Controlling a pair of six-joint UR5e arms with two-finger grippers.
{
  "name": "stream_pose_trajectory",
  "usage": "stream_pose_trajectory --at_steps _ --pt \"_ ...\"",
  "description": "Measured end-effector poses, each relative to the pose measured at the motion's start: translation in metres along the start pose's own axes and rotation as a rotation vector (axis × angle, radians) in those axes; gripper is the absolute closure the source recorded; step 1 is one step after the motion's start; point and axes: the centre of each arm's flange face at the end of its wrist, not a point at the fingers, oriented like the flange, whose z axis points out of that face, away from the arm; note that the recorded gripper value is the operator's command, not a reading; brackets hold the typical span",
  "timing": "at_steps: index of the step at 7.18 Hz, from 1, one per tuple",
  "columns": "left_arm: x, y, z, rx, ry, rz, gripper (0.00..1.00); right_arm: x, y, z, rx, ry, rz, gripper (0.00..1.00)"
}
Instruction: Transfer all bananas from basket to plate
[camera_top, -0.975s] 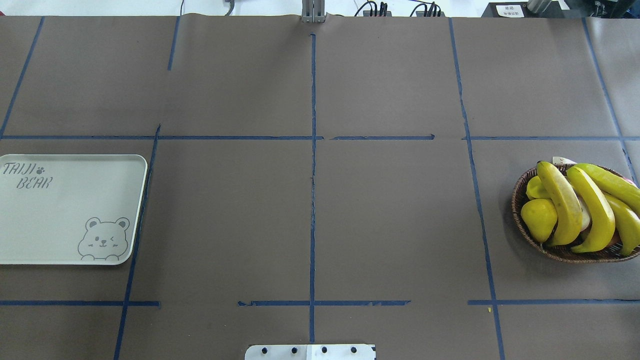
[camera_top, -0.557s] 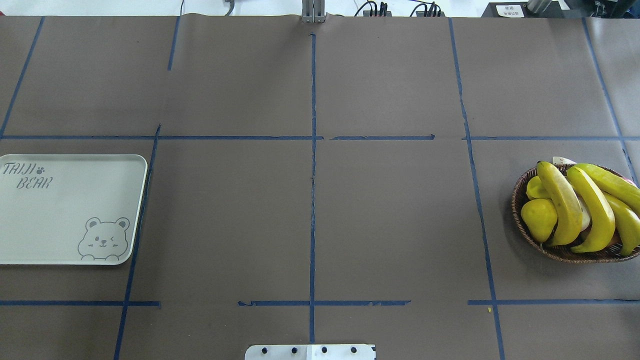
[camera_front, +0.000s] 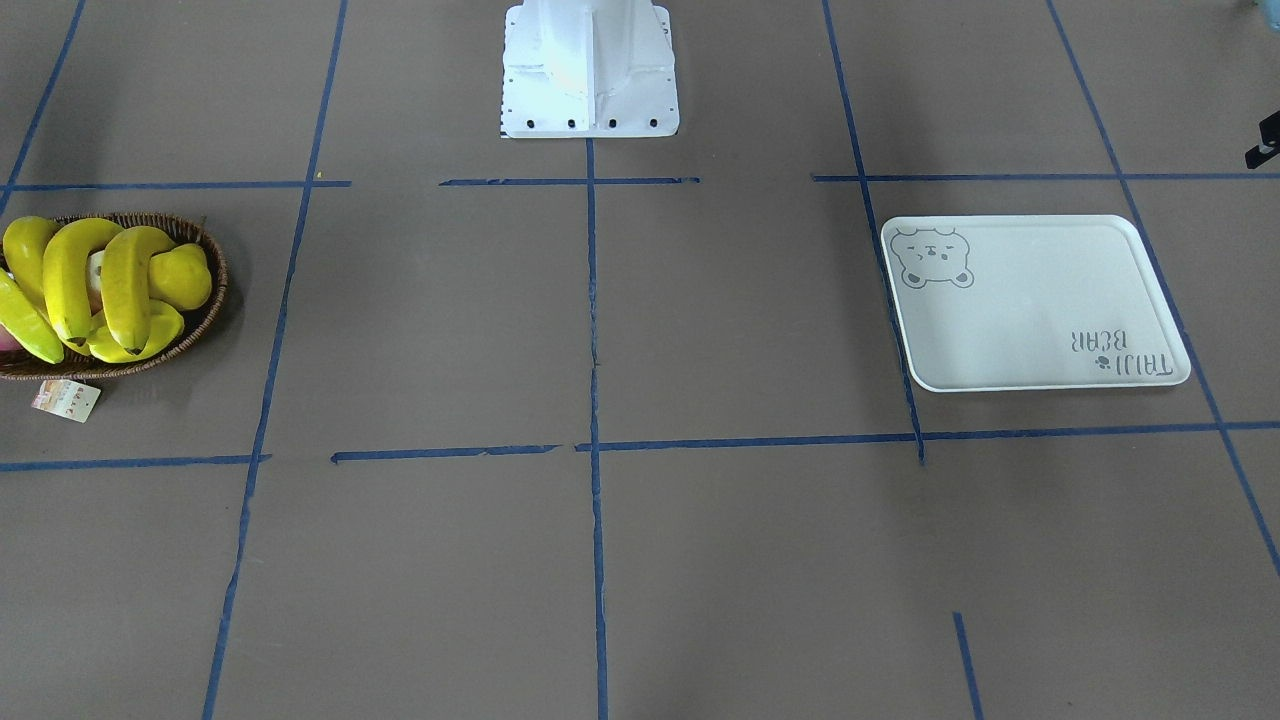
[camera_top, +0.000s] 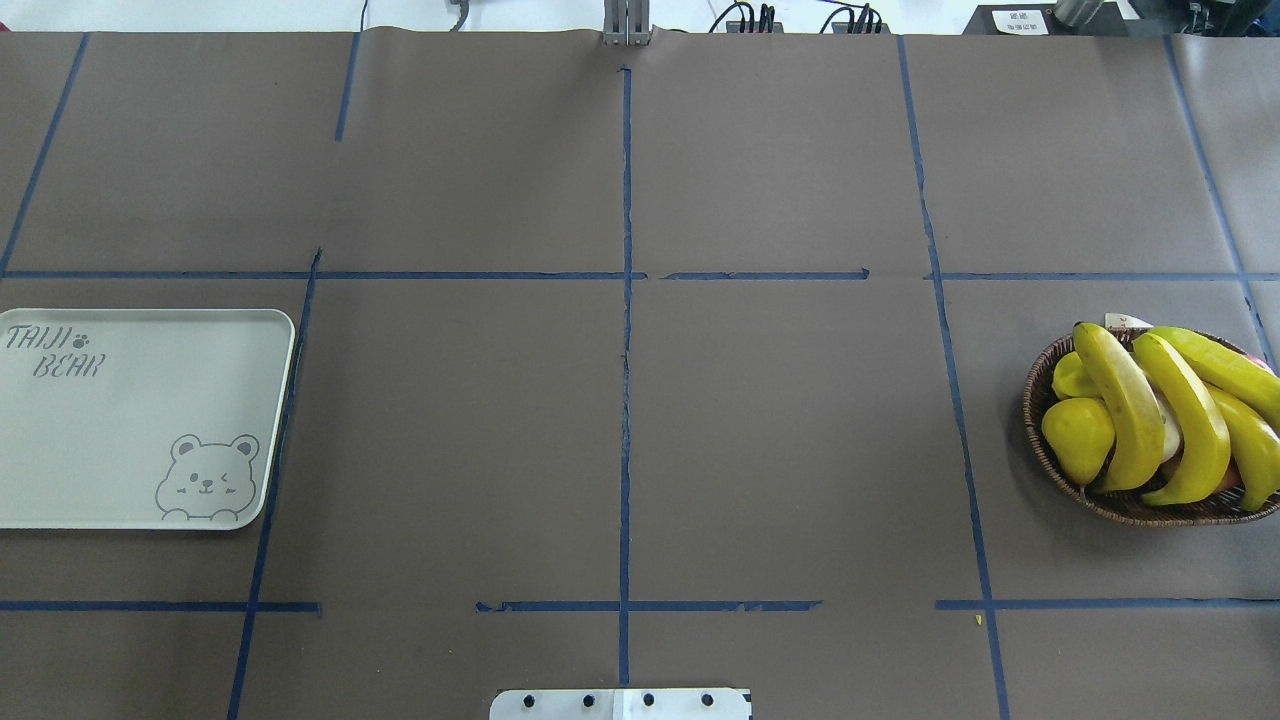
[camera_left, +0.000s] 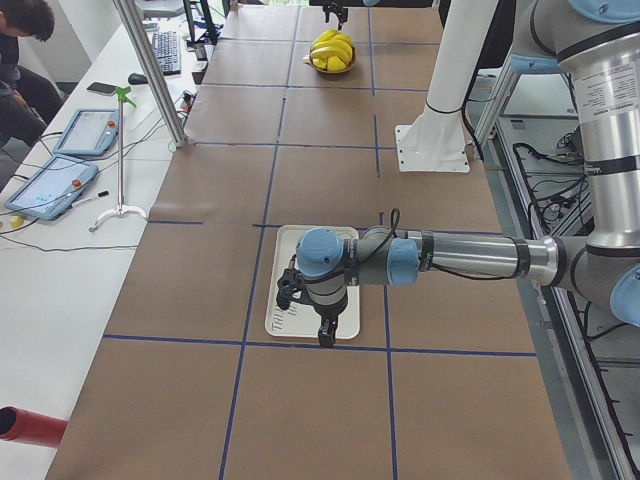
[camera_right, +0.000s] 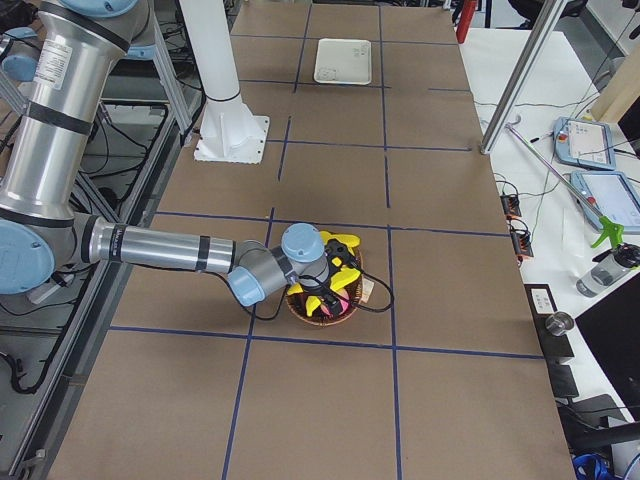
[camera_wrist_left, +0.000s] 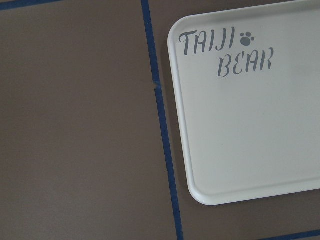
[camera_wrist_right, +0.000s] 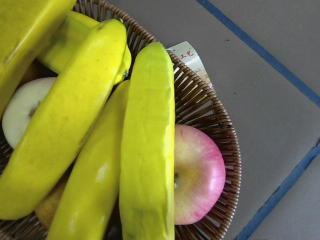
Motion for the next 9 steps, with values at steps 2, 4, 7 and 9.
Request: stream_pose_trajectory --at_steps 2,4,7,9 --pt "0.0 0.0 0.0 -0.001 0.0 -0.001 0.0 -0.005 -0.003 0.008 -0.012 -0.012 -0.019 0.26" --pt "-0.001 0.0 0.001 -0.001 0.0 -0.001 0.0 -0.007 -0.005 0.013 -0.019 -0.018 -0.027 0.42" --pt "-0.001 0.001 0.001 -0.003 0.0 -0.003 0.0 -0.007 -0.011 0.014 -0.015 -0.019 -0.035 0.7" --pt "-0.001 0.0 0.001 -0.003 0.0 -0.003 0.0 -0.008 -0.013 0.014 -0.011 -0.024 -0.037 0.94"
